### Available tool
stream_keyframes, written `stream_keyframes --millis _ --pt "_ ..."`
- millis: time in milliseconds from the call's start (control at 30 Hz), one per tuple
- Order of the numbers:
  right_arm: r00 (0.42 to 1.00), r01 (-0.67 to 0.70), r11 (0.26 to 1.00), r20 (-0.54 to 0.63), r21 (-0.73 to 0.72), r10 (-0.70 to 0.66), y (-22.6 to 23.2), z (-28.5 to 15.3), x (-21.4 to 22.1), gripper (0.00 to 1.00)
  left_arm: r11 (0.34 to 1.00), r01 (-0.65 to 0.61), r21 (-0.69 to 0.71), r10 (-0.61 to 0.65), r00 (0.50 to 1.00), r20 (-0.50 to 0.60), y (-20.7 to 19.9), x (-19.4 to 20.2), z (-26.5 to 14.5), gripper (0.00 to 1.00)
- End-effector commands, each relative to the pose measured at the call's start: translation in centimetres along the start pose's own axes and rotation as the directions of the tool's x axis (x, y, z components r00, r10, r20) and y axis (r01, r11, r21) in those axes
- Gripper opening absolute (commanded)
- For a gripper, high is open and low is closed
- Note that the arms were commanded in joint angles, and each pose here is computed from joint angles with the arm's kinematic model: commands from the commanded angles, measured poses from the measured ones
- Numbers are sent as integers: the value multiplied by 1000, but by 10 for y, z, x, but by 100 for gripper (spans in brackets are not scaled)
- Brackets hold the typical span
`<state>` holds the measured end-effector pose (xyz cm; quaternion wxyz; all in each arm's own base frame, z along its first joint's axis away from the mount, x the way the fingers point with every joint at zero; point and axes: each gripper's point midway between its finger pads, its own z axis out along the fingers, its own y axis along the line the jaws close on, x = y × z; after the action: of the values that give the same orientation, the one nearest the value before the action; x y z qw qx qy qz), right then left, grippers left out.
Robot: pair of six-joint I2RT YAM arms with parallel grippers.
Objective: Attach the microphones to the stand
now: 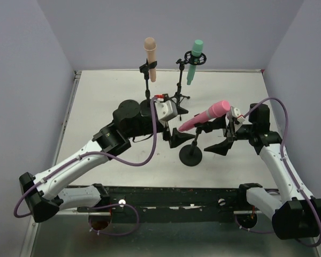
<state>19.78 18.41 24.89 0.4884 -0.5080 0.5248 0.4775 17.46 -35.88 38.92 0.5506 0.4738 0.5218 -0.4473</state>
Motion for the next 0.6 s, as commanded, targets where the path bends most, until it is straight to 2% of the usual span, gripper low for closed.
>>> stream_keyframes --millis 0,133,233,433,567 --pt "1000 24 999 -2 36 -24 -5 -5 9 100 988 50 -146 -41 997 61 7 25 -31 98" --pt "1000 -16 998 1 53 16 -14 -3 26 100 958 143 -248 -112 984 135 5 56 -63 99" --pt "1000 -2 1000 23 8 1 -7 -1 37 100 919 223 -325 -170 968 185 7 81 -85 99" --pt "1000 -6 1000 19 22 6 -20 1 44 100 874 337 -350 -265 934 239 1 130 -102 98" --pt "999 -46 996 20 75 45 -36 8 42 98 845 394 -360 -328 915 233 -1 156 -104 98"
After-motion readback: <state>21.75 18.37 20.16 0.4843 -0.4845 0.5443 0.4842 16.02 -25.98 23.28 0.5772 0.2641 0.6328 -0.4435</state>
